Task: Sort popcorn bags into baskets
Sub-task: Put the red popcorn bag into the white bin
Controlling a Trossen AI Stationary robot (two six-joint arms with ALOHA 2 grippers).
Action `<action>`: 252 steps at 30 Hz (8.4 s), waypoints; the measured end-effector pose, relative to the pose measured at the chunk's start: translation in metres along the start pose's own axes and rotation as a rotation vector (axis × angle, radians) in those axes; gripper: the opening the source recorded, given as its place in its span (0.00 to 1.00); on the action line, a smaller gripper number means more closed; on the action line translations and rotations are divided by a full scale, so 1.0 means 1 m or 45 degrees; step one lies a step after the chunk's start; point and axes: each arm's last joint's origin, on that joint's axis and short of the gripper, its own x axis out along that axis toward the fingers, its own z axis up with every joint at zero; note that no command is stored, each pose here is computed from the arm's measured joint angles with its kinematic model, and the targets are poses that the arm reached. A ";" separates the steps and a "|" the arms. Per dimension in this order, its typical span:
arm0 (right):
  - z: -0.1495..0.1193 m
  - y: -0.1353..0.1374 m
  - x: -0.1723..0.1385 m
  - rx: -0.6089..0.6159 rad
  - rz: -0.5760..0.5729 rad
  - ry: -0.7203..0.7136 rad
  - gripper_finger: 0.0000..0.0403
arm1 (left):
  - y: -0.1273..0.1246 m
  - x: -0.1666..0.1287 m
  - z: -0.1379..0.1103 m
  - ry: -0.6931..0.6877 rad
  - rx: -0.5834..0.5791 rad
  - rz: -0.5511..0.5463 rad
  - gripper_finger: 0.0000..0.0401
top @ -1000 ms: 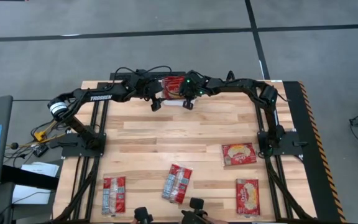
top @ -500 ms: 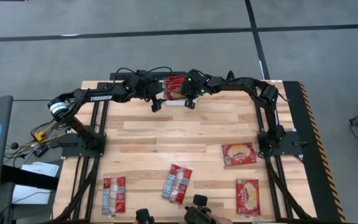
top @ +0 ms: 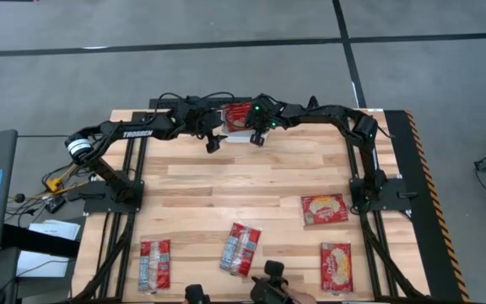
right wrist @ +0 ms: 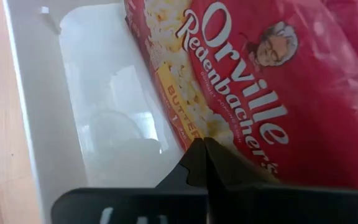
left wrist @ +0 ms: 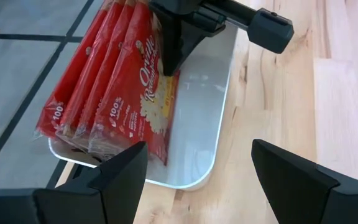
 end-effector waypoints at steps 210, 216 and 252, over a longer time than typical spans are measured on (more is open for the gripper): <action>-0.026 0.210 -0.145 -0.865 0.273 -0.332 0.39 | -0.144 -0.024 0.009 0.056 0.525 -0.418 0.39; -0.025 0.210 -0.145 -0.691 0.295 -0.325 0.41 | -0.166 -0.045 -0.002 0.213 0.524 -0.543 0.59; -0.026 0.214 -0.126 -0.281 0.328 -0.283 0.29 | -0.229 -0.018 -0.068 0.372 0.699 -0.643 0.39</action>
